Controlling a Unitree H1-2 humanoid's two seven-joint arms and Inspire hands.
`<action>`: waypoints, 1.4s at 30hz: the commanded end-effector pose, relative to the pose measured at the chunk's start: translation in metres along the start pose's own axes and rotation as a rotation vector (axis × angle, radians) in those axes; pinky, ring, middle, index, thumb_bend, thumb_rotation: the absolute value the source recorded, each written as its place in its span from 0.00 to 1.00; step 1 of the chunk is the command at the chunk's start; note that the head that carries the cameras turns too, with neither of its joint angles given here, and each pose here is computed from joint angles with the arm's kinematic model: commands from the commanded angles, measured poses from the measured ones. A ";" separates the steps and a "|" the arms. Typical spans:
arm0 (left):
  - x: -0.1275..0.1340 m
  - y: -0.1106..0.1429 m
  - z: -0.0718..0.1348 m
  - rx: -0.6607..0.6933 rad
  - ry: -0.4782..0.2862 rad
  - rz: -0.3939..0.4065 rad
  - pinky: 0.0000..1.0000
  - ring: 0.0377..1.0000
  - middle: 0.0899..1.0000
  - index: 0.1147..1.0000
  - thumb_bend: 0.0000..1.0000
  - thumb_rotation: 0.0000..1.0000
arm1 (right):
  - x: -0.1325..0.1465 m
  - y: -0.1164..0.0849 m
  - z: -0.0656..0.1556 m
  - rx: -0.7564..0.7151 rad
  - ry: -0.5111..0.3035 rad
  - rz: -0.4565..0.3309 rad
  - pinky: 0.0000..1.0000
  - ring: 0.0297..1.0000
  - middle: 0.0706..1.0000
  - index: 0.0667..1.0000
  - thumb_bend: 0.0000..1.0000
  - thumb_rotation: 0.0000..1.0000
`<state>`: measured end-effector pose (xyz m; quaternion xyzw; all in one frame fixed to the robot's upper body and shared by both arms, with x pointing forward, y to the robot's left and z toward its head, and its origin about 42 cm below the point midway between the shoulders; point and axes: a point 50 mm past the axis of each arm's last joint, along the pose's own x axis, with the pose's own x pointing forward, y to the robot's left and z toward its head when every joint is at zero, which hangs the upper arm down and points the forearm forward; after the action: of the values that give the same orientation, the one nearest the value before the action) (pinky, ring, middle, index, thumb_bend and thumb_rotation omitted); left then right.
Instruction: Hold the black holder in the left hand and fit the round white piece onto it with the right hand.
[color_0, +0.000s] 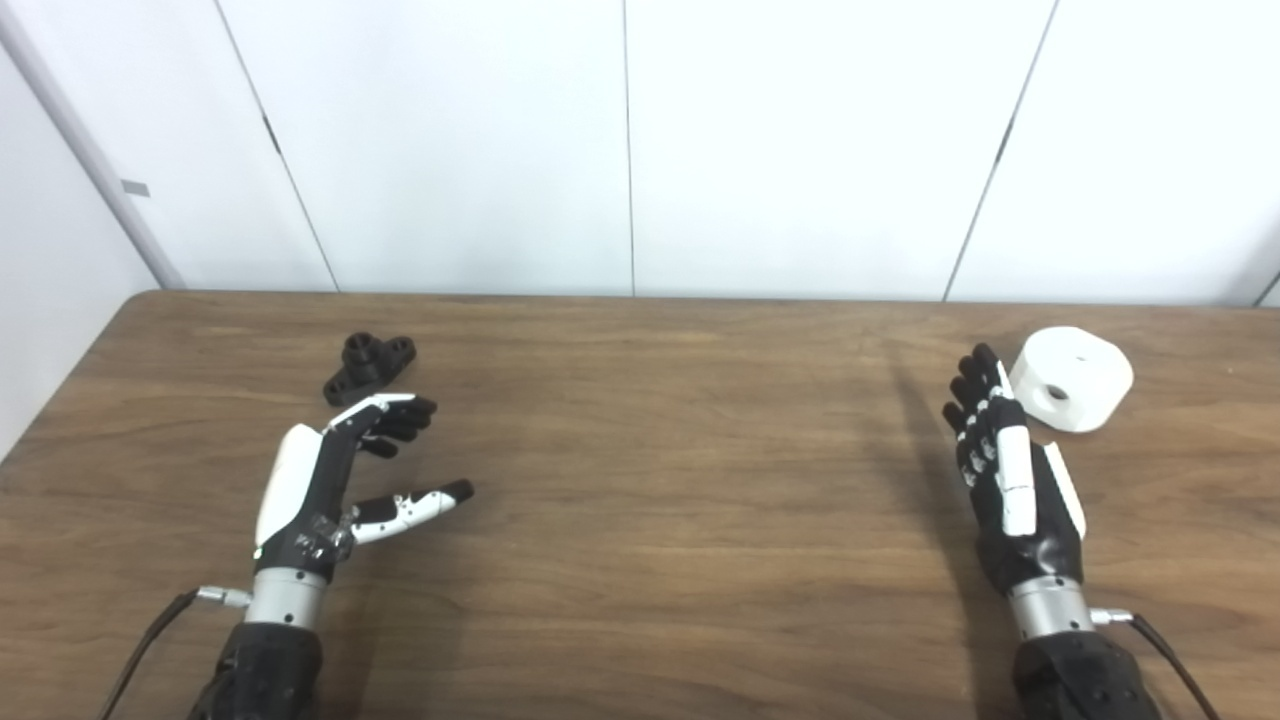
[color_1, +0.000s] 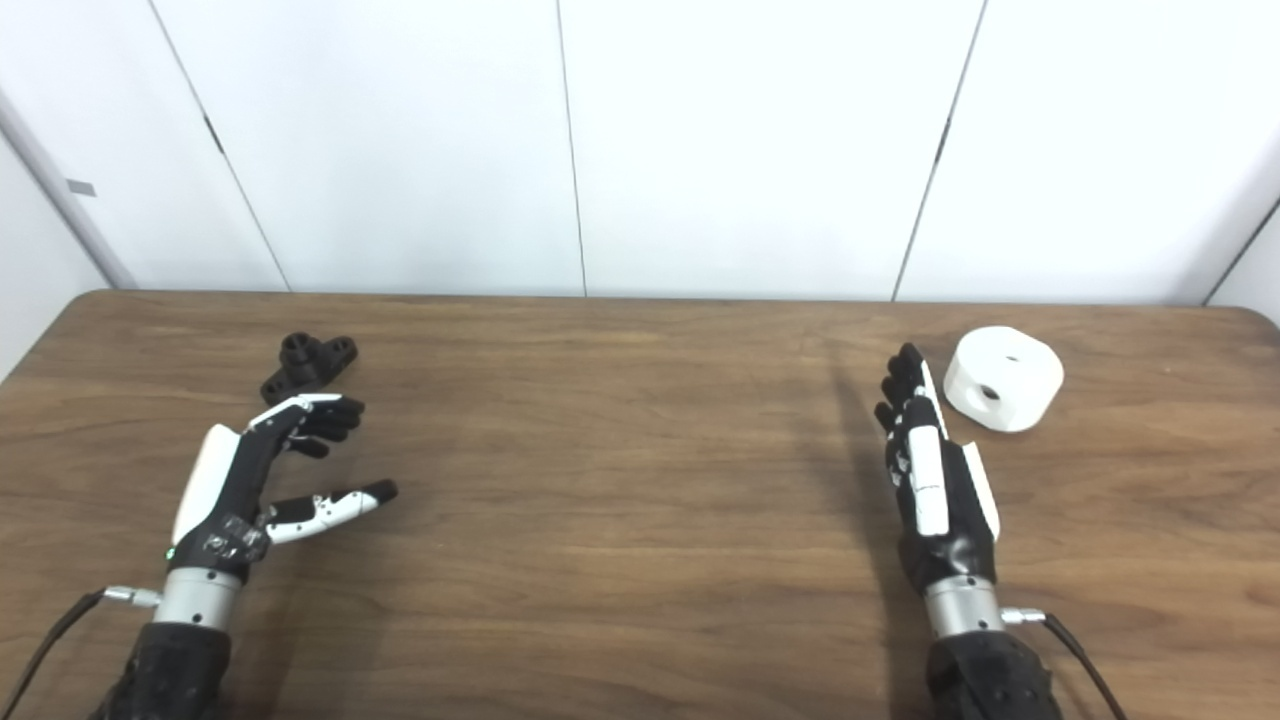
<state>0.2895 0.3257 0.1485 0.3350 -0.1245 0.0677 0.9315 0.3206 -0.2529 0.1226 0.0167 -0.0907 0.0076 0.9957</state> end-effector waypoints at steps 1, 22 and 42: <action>0.007 0.021 0.012 0.052 -0.094 0.068 0.60 0.63 0.62 0.59 0.83 0.18 | -0.004 -0.004 -0.007 -0.008 -0.003 -0.003 1.00 1.00 1.00 1.00 0.48 1.00; -0.006 0.077 -0.062 0.284 0.021 0.294 0.70 0.70 0.65 0.57 0.78 0.32 | 0.001 -0.009 -0.007 -0.003 -0.009 -0.029 1.00 1.00 1.00 1.00 0.53 1.00; 0.058 0.113 -0.069 0.580 0.165 -0.078 1.00 0.99 0.94 0.83 0.95 0.51 | 0.000 -0.012 -0.006 0.010 -0.028 -0.006 1.00 1.00 1.00 1.00 0.46 1.00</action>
<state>0.3239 0.4479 0.1565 0.5593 0.0069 0.0824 0.8248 0.3273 -0.2628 0.1237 0.0182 -0.1025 0.0029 0.9946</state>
